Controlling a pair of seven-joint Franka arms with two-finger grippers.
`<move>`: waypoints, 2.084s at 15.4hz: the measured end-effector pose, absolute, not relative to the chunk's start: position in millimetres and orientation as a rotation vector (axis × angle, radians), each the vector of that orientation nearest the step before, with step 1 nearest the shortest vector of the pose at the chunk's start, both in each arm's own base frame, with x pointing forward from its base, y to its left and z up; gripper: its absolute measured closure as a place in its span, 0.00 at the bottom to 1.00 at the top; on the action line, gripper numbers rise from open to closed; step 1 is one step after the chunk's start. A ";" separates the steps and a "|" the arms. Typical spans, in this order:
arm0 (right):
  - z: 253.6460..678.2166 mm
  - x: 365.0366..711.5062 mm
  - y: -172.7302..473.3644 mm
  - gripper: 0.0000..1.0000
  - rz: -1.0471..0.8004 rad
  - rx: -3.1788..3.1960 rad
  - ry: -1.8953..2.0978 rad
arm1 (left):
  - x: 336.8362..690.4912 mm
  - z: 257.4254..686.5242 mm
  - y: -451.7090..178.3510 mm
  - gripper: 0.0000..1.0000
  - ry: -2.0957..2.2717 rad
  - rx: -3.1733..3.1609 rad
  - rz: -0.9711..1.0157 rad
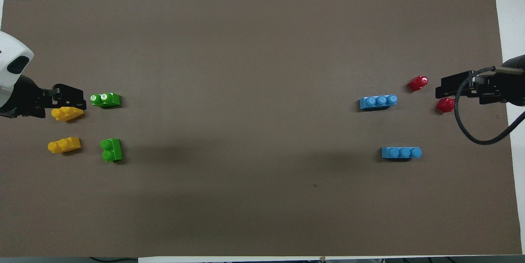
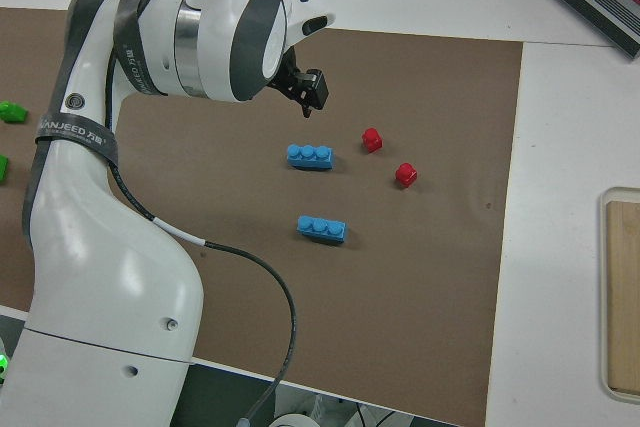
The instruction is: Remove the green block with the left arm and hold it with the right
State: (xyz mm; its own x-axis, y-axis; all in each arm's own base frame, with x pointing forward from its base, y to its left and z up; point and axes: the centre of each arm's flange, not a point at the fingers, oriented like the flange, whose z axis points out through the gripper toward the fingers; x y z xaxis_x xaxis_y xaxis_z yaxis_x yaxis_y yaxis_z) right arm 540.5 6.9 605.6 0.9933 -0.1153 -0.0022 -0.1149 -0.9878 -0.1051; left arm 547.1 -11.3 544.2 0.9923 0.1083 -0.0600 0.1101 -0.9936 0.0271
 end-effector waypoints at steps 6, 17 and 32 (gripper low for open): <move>602.1 536.8 -3.8 0.00 0.039 -3.107 0.108 | 555.3 578.0 -20.4 0.00 0.143 3.089 -0.155; 601.1 536.3 -7.1 0.00 0.046 -3.137 0.103 | 552.8 590.7 -35.6 0.00 0.093 3.098 -0.130; 600.7 536.2 -12.1 0.00 0.048 -3.180 0.066 | 553.4 595.3 -32.2 0.00 0.061 3.119 -0.115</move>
State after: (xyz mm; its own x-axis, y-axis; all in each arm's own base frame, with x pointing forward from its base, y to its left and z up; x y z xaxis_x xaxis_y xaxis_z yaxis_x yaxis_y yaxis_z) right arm 536.2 -12.1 600.7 0.9987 -0.0421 -0.0296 -0.0409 -0.9984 0.0396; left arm 553.4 -32.2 595.3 0.9965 0.0382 -0.0740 0.0397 -0.9990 0.0189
